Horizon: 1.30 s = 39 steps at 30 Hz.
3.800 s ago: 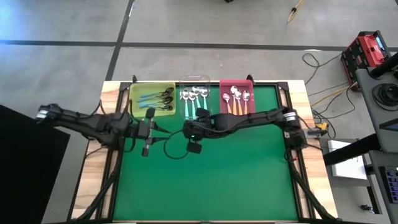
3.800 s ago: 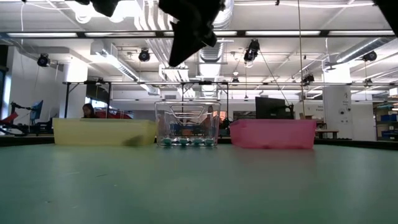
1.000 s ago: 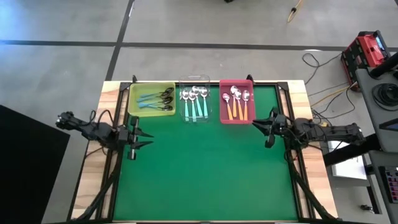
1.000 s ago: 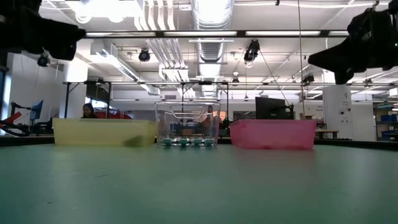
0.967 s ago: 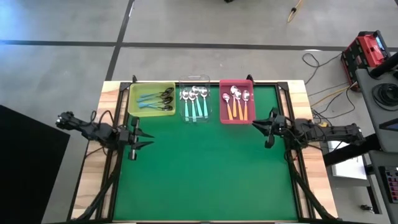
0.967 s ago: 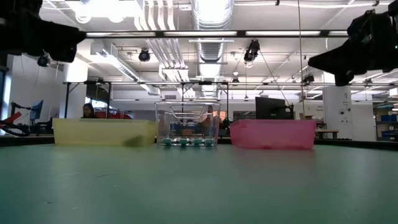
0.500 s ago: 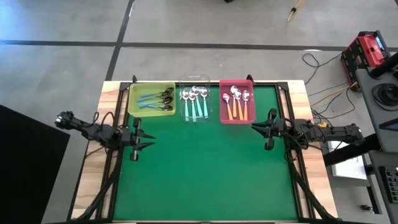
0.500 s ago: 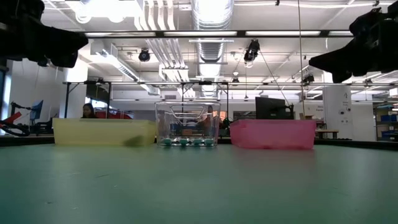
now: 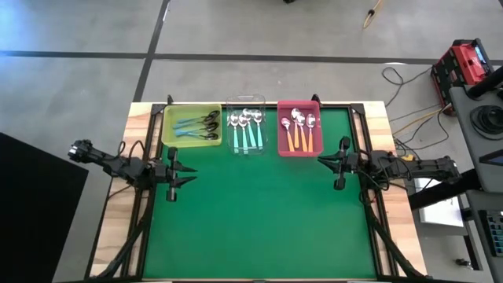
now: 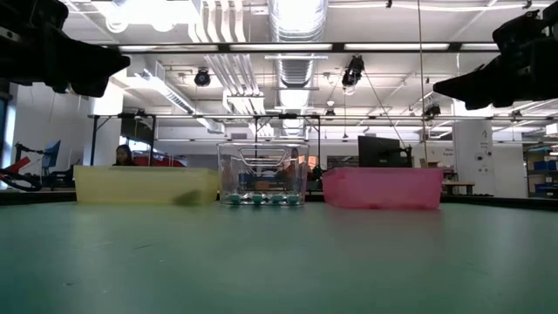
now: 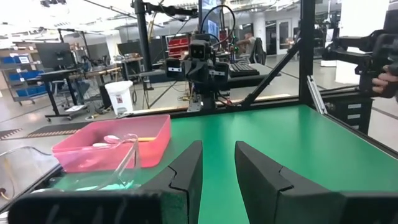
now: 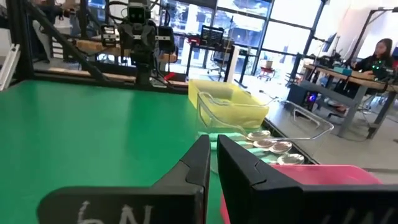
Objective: Sort silverware by color (type)
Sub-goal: Return to Home Position
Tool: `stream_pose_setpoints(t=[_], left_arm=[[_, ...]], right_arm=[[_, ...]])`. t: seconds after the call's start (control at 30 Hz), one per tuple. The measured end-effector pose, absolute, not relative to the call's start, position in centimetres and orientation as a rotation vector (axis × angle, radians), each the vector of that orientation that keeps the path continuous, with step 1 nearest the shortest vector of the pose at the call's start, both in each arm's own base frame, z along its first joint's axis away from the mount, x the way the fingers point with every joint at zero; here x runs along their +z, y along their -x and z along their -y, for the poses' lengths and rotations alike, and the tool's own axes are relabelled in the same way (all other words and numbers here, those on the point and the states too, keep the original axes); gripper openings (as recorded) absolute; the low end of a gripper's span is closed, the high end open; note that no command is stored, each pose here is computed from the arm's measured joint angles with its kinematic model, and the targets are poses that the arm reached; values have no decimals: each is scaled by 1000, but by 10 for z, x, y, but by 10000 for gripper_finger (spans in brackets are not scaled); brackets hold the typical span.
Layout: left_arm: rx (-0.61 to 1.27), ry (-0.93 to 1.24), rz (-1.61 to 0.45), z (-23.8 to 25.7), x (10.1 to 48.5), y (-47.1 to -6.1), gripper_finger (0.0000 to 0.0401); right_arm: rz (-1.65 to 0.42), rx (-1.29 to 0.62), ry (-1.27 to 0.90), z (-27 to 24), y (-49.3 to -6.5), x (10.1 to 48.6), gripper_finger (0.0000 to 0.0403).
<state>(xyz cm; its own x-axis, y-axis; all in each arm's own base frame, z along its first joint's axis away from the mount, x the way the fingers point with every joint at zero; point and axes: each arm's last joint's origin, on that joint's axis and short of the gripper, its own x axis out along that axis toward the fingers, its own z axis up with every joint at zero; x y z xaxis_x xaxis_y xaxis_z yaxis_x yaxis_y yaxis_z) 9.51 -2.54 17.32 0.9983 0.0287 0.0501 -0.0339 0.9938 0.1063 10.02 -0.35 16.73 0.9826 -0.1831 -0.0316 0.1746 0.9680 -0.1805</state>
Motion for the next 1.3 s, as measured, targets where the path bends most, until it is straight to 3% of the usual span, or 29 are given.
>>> stream_pose_setpoints(t=[0.4, 1.3], left_arm=[[30, -104, 49, 26, 174, -95, 78], [29, -104, 49, 26, 174, -95, 77]], right_arm=[[-20, -186, -79, 3, -100, 168, 20], [-16, -186, -94, 3, -100, 168, 20]])
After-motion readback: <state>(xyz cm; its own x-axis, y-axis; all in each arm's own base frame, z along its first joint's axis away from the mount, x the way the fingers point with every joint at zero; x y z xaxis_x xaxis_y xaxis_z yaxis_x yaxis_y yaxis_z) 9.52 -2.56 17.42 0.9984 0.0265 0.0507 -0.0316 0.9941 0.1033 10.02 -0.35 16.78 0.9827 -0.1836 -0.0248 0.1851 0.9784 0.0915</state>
